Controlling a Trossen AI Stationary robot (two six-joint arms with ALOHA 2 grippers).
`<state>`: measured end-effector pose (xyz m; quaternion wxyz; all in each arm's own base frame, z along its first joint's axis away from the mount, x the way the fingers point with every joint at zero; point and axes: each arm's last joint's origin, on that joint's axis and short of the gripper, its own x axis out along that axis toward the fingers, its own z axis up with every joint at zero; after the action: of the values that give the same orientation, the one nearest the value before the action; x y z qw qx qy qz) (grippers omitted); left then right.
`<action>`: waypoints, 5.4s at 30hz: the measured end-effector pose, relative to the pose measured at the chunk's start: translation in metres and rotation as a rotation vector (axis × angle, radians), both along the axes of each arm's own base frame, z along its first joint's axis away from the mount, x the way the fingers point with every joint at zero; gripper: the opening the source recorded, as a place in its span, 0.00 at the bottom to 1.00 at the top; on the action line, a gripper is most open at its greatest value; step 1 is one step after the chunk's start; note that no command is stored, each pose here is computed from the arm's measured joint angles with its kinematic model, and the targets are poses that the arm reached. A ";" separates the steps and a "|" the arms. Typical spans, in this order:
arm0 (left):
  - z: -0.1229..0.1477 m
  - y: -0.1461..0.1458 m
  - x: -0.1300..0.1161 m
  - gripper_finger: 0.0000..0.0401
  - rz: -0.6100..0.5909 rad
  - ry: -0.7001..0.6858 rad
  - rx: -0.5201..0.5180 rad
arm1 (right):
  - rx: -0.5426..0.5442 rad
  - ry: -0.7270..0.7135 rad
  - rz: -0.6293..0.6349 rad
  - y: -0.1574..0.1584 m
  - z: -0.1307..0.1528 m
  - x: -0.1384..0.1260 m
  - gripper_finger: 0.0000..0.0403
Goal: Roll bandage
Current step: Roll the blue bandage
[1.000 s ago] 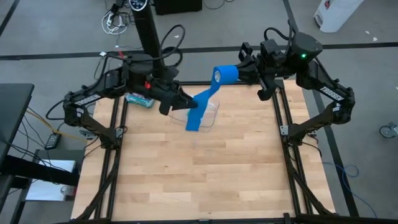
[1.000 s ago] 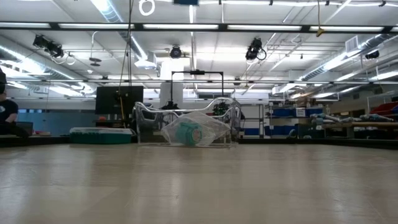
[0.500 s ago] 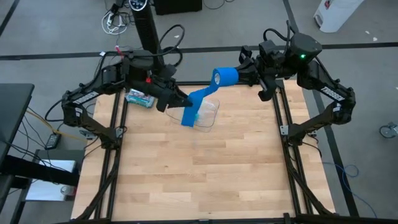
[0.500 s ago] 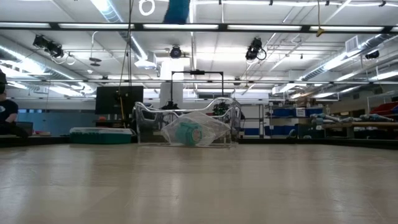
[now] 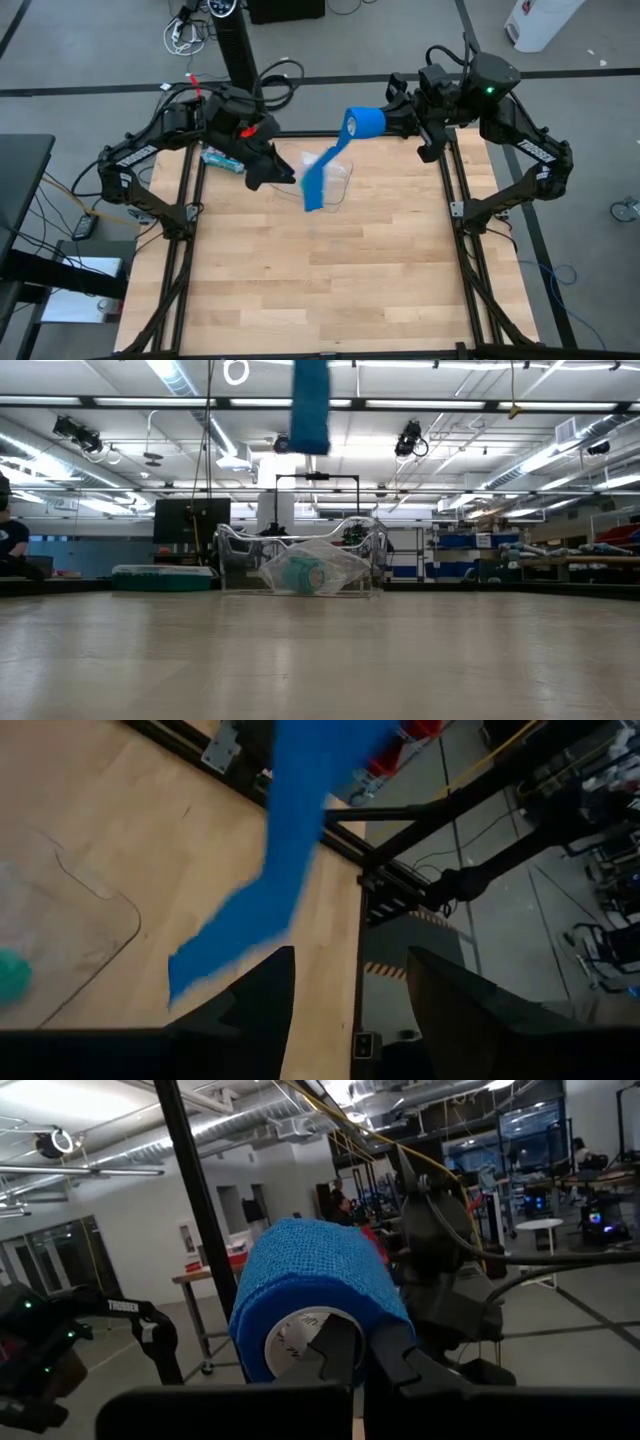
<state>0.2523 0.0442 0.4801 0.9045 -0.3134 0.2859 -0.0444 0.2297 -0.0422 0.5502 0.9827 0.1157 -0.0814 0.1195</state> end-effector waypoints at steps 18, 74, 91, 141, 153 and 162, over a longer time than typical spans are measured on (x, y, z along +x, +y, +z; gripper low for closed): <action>0.025 0.004 0.023 0.49 0.123 -0.320 0.149 | 0.020 0.015 -0.005 -0.002 -0.007 0.019 0.00; 0.012 -0.001 0.050 0.49 0.111 -0.311 0.324 | 0.022 0.053 -0.067 -0.001 -0.021 0.048 0.00; 0.006 0.000 0.049 0.05 0.273 -0.222 0.291 | 0.028 0.044 -0.098 0.001 -0.020 0.049 0.00; 0.035 0.005 0.043 0.01 -0.036 -0.423 -0.245 | -0.079 0.354 -0.152 -0.003 -0.050 0.042 0.00; 0.036 0.011 0.043 0.01 0.010 -0.431 -0.235 | -0.094 0.365 -0.063 0.014 -0.051 0.044 0.00; 0.036 0.012 0.043 0.12 0.052 -0.432 -0.237 | -0.068 0.391 -0.065 0.014 -0.053 0.043 0.00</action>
<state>0.2953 0.0566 0.5156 0.9024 -0.4076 0.0705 -0.1202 0.2728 -0.0283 0.4969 0.9865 0.1009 0.1113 0.0658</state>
